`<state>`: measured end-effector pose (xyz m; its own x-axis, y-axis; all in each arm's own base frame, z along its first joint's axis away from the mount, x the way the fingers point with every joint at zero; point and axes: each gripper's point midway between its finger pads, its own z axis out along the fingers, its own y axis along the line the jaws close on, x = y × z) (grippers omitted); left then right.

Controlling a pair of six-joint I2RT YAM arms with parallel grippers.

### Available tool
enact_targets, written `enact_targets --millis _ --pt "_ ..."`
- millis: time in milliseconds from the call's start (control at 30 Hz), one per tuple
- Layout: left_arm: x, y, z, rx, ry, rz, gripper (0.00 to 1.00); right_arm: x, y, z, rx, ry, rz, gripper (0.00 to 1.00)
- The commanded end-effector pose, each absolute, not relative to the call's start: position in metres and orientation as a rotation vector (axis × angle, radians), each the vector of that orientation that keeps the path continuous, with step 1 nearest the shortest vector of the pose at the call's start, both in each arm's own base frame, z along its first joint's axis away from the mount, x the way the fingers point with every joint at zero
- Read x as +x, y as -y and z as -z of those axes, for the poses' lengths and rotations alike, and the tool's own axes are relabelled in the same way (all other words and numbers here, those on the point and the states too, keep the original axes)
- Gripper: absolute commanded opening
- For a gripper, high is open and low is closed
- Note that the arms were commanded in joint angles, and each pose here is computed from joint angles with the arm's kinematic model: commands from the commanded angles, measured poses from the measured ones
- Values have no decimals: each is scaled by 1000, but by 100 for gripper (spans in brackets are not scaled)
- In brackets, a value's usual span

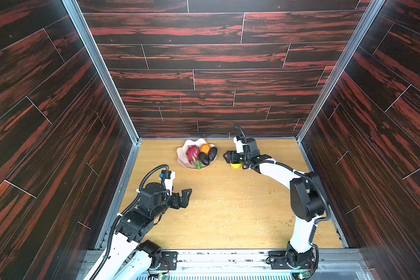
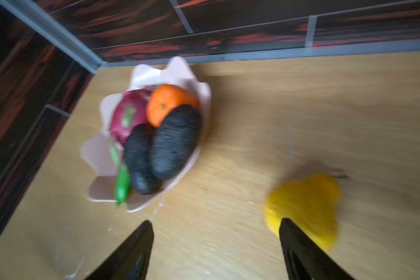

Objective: Arrange fruit in a fruit bowl
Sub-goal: Place the fruit in the fruit bowl, then pick up the fruit from the top-center of the table.

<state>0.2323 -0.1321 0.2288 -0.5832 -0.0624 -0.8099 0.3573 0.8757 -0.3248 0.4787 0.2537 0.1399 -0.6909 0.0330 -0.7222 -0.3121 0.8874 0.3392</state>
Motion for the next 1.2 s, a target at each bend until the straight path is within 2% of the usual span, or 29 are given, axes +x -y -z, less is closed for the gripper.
enact_targets --millis 0,667,1167 --pt "228 151 -225 306 -2131 684 99 472 -227 -120 -152 -2335 -418 84" --pt "230 152 -218 316 -2162 671 100 509 -224 -69 -87 -2453 -299 84" --pt "230 153 -219 318 -2159 680 100 496 -218 -39 -48 -2556 -248 83"
